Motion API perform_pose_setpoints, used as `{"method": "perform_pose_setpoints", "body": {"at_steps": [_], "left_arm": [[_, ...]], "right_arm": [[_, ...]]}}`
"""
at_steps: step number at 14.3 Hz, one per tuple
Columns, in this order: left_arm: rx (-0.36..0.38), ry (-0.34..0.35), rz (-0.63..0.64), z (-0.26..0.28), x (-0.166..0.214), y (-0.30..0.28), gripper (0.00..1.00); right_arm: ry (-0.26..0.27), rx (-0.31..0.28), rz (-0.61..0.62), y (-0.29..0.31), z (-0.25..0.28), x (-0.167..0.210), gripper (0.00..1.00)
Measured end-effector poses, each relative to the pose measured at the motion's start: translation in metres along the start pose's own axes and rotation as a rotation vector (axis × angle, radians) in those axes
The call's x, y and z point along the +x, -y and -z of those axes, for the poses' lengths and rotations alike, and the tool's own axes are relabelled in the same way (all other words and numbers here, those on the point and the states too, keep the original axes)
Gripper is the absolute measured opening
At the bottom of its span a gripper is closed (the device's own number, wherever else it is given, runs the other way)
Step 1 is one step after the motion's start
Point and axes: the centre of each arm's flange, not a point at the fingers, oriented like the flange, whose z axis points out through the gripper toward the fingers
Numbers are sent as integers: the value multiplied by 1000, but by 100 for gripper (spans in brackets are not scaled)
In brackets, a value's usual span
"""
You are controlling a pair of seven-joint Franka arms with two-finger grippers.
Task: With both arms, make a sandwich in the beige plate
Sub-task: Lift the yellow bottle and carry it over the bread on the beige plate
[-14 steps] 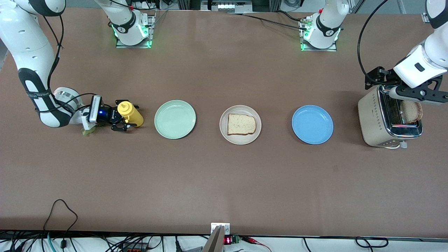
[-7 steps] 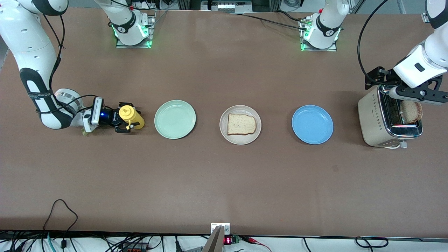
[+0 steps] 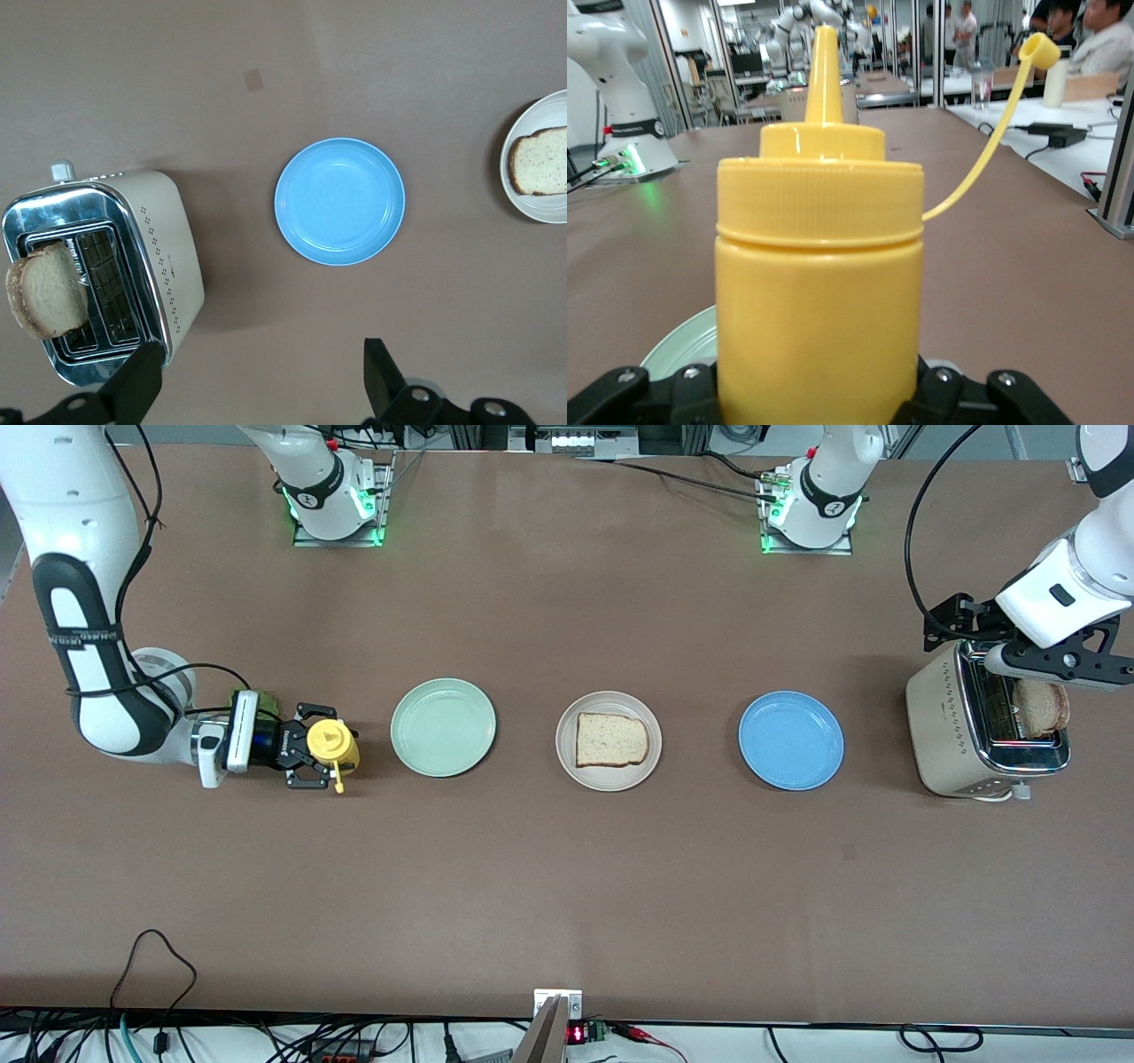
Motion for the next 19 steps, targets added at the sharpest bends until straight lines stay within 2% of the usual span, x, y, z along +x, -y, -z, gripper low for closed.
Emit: {"method": "perform_pose_setpoints", "body": {"at_steps": [1,4,9,14,19], "left_arm": [[0,0,0,0,0,0,100],[0,0,0,0,0,0,100],[0,0,1,0,0,0,100],[0,0,1,0,0,0,100],[0,0,1,0,0,0,100]], "right_arm": [[51,0,-9,-7,-3,21,57],[200,16,-35,-28,-14,80,44],[411,-13,-70,-45,-63,144,39],[606,-92,-84,-39,-136,202,39],[814,-171,-53,-15,-207,231,39]]}}
